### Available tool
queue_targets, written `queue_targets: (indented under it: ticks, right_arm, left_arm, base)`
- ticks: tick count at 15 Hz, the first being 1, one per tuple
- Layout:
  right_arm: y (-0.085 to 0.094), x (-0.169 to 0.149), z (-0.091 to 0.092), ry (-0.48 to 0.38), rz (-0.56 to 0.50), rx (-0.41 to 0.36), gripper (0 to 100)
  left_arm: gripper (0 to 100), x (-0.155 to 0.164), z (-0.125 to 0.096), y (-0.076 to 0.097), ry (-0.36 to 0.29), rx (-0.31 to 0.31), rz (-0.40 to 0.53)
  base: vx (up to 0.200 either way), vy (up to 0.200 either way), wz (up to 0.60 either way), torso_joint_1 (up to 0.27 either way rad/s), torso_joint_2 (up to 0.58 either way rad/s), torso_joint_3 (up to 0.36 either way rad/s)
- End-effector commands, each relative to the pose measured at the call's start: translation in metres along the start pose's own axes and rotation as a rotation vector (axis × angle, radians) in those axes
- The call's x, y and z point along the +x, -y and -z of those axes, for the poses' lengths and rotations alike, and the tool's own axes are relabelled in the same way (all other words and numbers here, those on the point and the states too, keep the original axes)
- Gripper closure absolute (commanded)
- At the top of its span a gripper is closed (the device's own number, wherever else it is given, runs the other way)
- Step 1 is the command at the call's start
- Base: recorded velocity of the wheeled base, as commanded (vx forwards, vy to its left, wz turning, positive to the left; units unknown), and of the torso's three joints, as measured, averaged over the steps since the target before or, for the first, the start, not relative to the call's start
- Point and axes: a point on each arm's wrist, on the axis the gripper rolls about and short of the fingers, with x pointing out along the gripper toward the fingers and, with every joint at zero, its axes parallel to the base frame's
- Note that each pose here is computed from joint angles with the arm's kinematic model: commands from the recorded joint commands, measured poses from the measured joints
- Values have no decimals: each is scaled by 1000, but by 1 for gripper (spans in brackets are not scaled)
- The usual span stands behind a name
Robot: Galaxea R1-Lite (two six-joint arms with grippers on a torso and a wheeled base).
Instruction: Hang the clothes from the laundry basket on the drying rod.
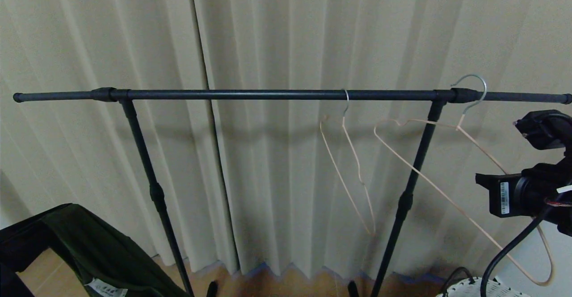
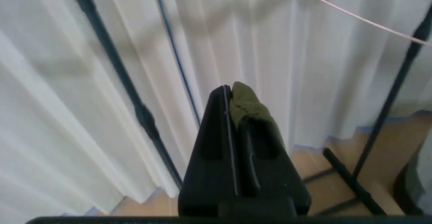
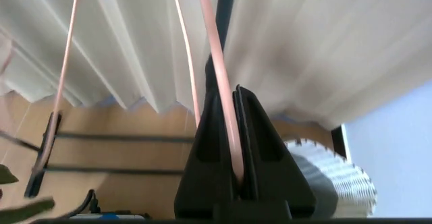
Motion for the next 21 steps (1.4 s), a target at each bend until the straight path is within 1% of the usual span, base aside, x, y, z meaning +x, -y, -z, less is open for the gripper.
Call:
queue_targets:
  ticks: [1,7,9,11,12,13,14,15,16,17,18,20,21]
  right_arm:
    - [1,-2,1,6,-1,3,100]
    - [4,-8,5,10,-3,5,100]
    - [4,-8,9,3,-2,6,100]
    - [6,-11,8,15,-4,11,100]
    - [7,-14,9,18,-4,10,100]
    - [7,-16,10,22,-6,13,100]
    - [8,-16,10,25,-7,15,100]
    - [8,-16,10,27,-8,17,100]
    - [7,-17,8,34,-17,21,100]
    - [7,-18,5,50,-39,27,100]
    - [6,-19,0,105,-82,43,100]
    - [4,-18,-6,166,-140,61,100]
    - [3,-18,-7,180,-166,63,100]
  left_arm:
    - [100,0,0,0,0,0,0]
    - [100,0,4,1,-13,-2,3]
    - [100,0,5,1,-19,0,4]
    - [100,0,10,2,-36,-5,7]
    - [100,1,9,2,-38,7,8]
    - [100,5,7,1,-47,41,10]
    - [100,11,3,-1,-58,88,10]
    - [100,15,0,-3,-63,118,10]
    - [100,26,-7,-6,-75,156,12]
    - [100,35,-12,-9,-83,169,13]
    - [100,50,-18,-12,-100,166,18]
    - [100,74,-26,-14,-128,155,25]
    - [100,85,-31,-11,-135,132,21]
  base:
    - [-200,0,0,-2,12,2]
    - [-200,0,0,1,1,5]
    - [0,0,0,0,0,0]
    - [0,0,0,0,0,0]
    - [0,0,0,0,0,0]
    - [0,0,0,0,0,0]
    - [0,0,0,0,0,0]
    - [0,0,0,0,0,0]
    - [0,0,0,0,0,0]
    - [0,0,0,0,0,0]
    - [0,0,0,0,0,0]
    - [0,0,0,0,0,0]
    - [0,0,0,0,0,0]
